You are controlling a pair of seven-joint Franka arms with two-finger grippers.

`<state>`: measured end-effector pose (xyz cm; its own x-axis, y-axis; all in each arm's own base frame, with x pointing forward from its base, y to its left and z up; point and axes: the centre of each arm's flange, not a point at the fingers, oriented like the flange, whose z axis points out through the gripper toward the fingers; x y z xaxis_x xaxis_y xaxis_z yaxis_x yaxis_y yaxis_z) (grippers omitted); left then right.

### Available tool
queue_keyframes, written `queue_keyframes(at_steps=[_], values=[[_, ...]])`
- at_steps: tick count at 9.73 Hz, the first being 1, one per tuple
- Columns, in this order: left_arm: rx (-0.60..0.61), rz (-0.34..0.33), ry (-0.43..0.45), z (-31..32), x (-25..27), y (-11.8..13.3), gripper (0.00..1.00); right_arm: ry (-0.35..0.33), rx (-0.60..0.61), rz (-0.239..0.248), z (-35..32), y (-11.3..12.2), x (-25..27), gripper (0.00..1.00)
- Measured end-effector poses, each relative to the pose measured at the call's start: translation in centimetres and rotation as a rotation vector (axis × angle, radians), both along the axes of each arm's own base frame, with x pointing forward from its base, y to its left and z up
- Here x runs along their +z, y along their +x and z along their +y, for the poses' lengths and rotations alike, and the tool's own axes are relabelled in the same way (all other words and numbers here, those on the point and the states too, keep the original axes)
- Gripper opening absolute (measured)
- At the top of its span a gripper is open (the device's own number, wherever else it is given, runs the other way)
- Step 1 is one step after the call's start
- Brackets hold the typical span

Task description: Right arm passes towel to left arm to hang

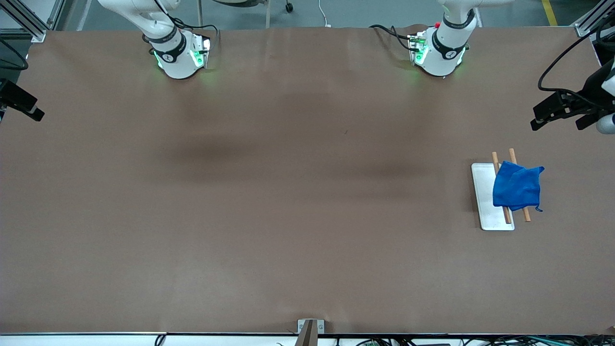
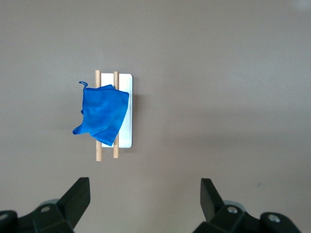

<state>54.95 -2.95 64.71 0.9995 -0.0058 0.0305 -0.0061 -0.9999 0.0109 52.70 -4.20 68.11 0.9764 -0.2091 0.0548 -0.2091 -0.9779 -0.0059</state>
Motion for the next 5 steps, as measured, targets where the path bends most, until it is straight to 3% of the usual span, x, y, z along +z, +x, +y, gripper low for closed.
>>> queue_keyframes(at_steps=[5], values=[[-0.035,-0.002,0.003,-2.0,0.1,-0.3,1.0,0.0,-0.001,0.0,0.0,0.0,0.0,1.0]])
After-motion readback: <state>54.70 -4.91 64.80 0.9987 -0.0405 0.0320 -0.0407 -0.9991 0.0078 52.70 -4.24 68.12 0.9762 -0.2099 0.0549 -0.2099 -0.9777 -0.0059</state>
